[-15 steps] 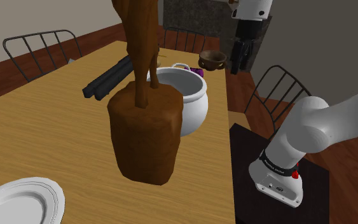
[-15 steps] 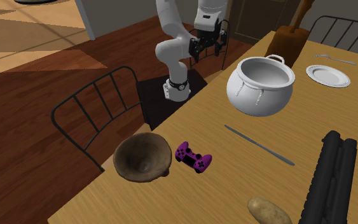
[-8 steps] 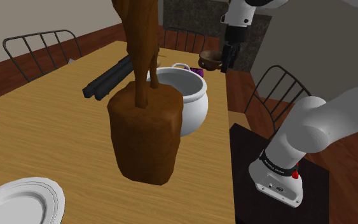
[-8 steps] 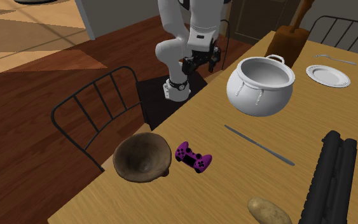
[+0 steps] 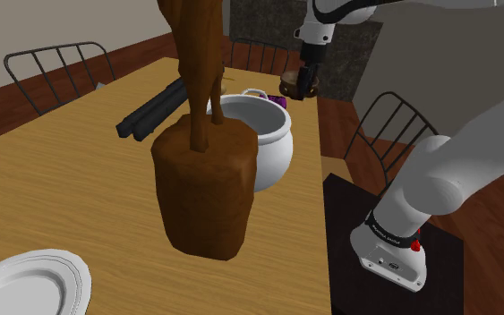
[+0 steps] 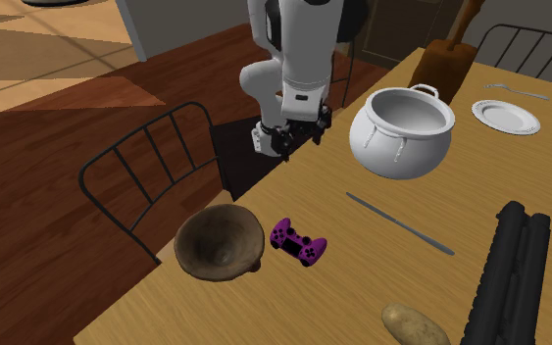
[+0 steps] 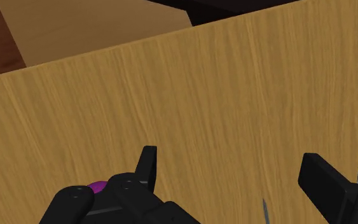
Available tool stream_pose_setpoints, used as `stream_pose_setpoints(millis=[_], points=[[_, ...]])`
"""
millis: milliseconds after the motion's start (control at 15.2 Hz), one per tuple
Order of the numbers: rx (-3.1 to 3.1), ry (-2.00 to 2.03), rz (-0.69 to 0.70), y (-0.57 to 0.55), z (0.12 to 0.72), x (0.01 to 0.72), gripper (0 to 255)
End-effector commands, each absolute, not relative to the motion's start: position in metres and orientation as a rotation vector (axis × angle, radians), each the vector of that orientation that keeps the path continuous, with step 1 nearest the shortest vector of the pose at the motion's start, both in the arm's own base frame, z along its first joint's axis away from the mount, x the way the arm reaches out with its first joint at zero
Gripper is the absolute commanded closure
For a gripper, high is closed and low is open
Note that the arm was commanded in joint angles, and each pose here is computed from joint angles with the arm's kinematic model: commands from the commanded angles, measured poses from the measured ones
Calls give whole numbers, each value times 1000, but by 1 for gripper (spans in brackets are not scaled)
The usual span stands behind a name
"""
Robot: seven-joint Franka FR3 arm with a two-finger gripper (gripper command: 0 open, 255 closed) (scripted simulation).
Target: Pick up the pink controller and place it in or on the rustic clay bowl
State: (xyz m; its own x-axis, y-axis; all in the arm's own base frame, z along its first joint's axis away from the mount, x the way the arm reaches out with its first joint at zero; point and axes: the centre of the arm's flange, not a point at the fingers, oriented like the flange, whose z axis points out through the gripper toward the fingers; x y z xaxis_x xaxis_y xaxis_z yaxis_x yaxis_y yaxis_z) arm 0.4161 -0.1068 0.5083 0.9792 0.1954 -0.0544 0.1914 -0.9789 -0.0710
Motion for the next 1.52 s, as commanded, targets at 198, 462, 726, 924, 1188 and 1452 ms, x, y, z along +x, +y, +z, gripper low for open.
stream_pose_setpoints(millis=[198,462,726,924,1188,1452], points=[[-3065,-403,62,-142,488,468,0],[-3065,-484,36,-165,473,509,0],[-3063,-566,11,-186,459,552,0],[-3061,-603,-1,-195,448,572,0],[-3061,-603,-1,-195,427,572,0],[-3061,-603,-1,-195,413,572,0]])
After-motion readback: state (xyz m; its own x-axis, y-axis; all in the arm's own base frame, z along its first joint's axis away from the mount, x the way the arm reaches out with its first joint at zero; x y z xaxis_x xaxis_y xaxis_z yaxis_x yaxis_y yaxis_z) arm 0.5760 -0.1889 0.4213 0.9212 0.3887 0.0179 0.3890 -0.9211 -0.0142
